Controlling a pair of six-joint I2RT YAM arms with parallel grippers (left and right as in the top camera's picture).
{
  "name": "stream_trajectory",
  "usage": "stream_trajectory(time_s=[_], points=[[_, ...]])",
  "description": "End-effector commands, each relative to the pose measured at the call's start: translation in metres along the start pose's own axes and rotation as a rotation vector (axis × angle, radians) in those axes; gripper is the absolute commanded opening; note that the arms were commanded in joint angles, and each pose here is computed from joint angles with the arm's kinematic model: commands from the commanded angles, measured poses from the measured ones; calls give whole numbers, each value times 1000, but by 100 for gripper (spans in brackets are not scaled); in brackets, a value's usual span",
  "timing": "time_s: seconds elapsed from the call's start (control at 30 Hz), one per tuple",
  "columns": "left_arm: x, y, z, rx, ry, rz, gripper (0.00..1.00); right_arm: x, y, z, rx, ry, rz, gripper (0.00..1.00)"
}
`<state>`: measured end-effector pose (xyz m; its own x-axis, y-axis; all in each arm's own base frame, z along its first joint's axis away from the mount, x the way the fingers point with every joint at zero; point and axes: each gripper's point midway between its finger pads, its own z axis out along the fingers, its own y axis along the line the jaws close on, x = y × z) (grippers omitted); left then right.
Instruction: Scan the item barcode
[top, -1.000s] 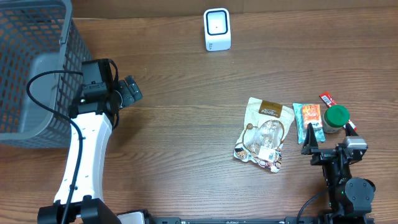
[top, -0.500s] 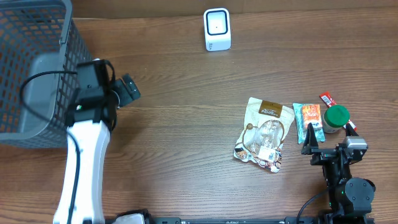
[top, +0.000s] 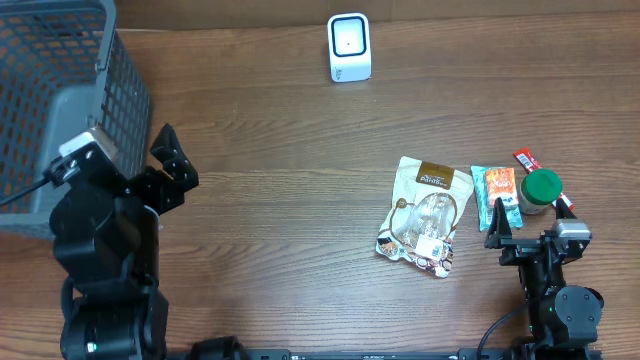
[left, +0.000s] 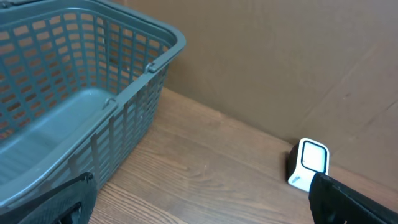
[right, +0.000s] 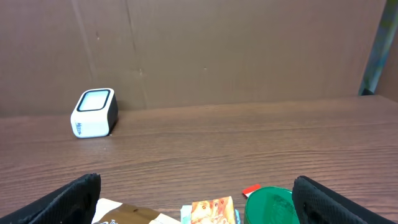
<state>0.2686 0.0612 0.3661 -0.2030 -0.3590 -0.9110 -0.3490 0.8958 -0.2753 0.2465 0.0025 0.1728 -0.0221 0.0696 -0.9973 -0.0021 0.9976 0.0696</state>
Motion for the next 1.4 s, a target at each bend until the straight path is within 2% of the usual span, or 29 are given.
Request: stream_trajectory(time_s=[0.0,0.23,0.83,0.93,1.37], points=[[1,3,-8,-12,-2,-9,100,2,-3,0,16,-5,4,100],[25,17,-43,-33,57,0,100,2,-3,0,16,-5,3,100],[125,64,-131,-126,322,38,100,2,-3,0,16,-5,4,100],[121,74,-137,-167,267,49,100,2,-3,0,16,-5,4,100],[119,75,-158,-126,153,29,100,2,-3,0,16,-5,4,100]])
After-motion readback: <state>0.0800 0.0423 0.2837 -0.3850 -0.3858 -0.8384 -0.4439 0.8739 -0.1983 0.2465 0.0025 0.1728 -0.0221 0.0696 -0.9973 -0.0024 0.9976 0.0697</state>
